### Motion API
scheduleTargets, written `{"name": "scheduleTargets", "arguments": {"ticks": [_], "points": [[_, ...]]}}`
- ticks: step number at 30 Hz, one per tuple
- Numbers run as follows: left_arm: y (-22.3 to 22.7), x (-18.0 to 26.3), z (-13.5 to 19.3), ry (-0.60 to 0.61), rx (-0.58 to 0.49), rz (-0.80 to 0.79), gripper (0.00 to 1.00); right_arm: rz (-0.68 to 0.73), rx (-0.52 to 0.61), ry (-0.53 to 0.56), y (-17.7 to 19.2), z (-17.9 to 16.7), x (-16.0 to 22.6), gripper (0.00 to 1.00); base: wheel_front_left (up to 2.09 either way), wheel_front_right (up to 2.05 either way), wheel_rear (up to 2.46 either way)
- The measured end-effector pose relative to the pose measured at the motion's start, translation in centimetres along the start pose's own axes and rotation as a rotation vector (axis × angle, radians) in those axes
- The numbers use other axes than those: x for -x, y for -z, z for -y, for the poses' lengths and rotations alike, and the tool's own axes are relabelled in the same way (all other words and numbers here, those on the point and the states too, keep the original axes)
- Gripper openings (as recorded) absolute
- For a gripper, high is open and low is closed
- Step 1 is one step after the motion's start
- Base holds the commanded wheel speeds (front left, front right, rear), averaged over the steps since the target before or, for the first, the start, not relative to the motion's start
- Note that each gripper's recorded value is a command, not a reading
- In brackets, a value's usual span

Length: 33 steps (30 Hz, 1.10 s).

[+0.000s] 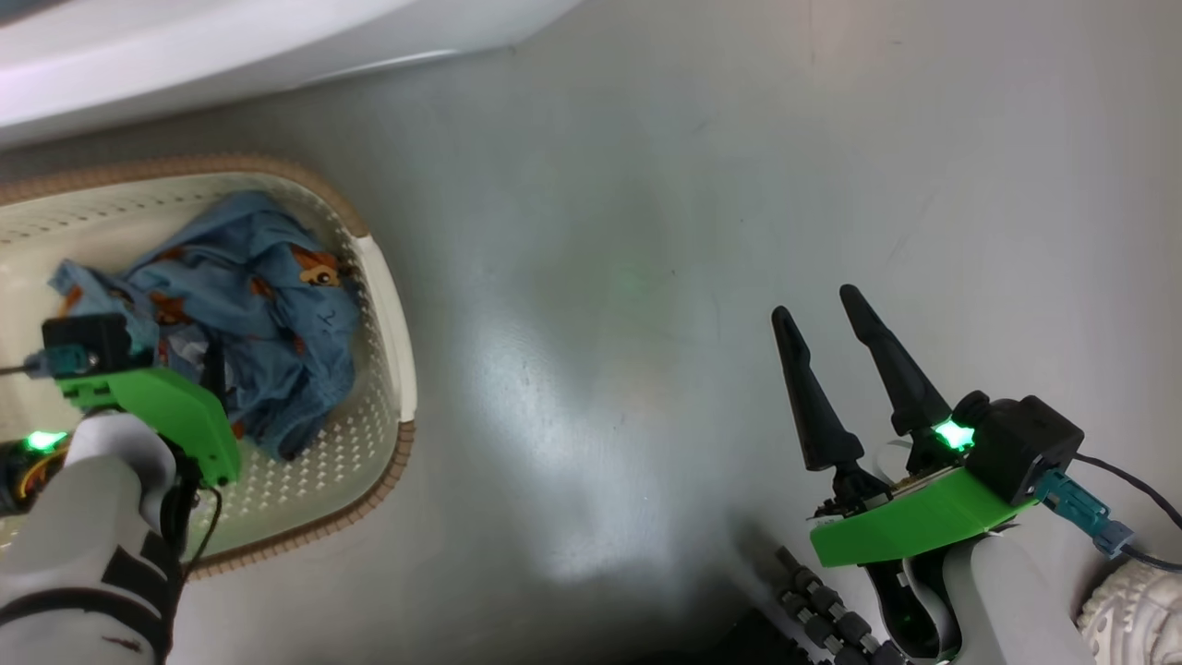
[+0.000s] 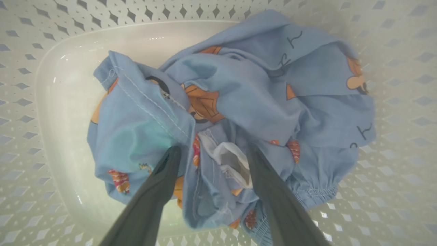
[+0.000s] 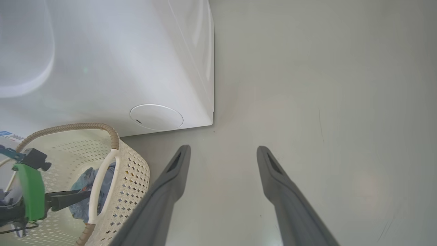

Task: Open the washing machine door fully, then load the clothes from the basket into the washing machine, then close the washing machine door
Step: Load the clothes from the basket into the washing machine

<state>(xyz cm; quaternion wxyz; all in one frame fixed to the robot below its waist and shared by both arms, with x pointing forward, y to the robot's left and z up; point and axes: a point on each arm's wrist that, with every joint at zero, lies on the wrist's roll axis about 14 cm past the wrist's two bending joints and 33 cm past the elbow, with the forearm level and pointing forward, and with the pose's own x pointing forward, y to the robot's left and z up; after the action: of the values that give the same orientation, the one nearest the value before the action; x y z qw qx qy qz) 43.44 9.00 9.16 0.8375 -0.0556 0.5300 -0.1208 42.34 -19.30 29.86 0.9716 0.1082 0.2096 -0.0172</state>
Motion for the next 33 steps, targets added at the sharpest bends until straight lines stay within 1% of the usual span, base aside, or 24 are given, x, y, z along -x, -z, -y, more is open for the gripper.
{"name": "scheduleTargets", "arguments": {"ticks": [3,6,10,11,12,13,14,15,22,25,28,33], "points": [[0.1,-0.5,0.0,-0.005,0.02,-0.018,1.0,-0.005,-0.001,0.006,0.2,0.2,0.0,1.0,0.0,0.0,0.0],[0.0,-1.0,-0.1,-0.023,0.082,-0.03,1.0,-0.007,0.001,0.008,0.3,0.3,-0.1,1.0,0.0,0.0,0.0],[0.0,-1.5,-0.1,-0.033,0.083,-0.057,1.0,-0.002,0.004,0.005,0.2,0.3,-0.5,1.0,0.0,0.0,0.0],[0.2,-1.5,-0.2,-0.038,0.082,-0.073,0.95,-0.003,0.004,0.005,0.3,0.3,-0.5,1.0,0.0,0.0,0.0],[0.4,-1.6,-0.2,-0.04,0.082,-0.085,0.66,-0.003,0.004,0.006,0.3,0.3,-0.5,1.0,0.0,0.0,0.0],[0.5,-1.6,-0.3,-0.04,0.082,-0.091,0.42,-0.003,0.005,0.007,0.3,0.4,-0.5,1.0,0.0,0.0,0.0],[0.5,-1.6,-0.3,-0.04,0.079,-0.096,0.27,-0.003,0.006,0.008,0.2,0.4,-0.5,1.0,0.0,0.0,0.0],[0.6,-1.7,-0.3,-0.04,0.076,-0.099,0.0,-0.002,0.007,0.009,0.2,0.5,-0.5,1.0,0.0,0.0,0.0],[0.4,-1.8,-0.2,-0.036,0.074,-0.089,0.0,0.003,0.009,0.015,0.1,0.7,-0.6,1.0,0.0,0.0,0.0],[-0.2,-1.6,-0.1,-0.036,0.082,-0.056,0.0,0.012,0.009,0.02,-0.2,0.9,-0.6,1.0,0.0,0.0,0.0],[-1.4,-1.1,0.2,-0.023,0.083,0.004,0.0,0.028,0.008,0.018,-0.8,0.8,-0.7,1.0,0.0,0.0,0.0],[-4.6,0.2,0.9,0.008,0.086,0.15,0.0,0.071,0.006,-0.004,-2.3,0.1,-1.1,1.0,0.0,0.0,0.0]]}}
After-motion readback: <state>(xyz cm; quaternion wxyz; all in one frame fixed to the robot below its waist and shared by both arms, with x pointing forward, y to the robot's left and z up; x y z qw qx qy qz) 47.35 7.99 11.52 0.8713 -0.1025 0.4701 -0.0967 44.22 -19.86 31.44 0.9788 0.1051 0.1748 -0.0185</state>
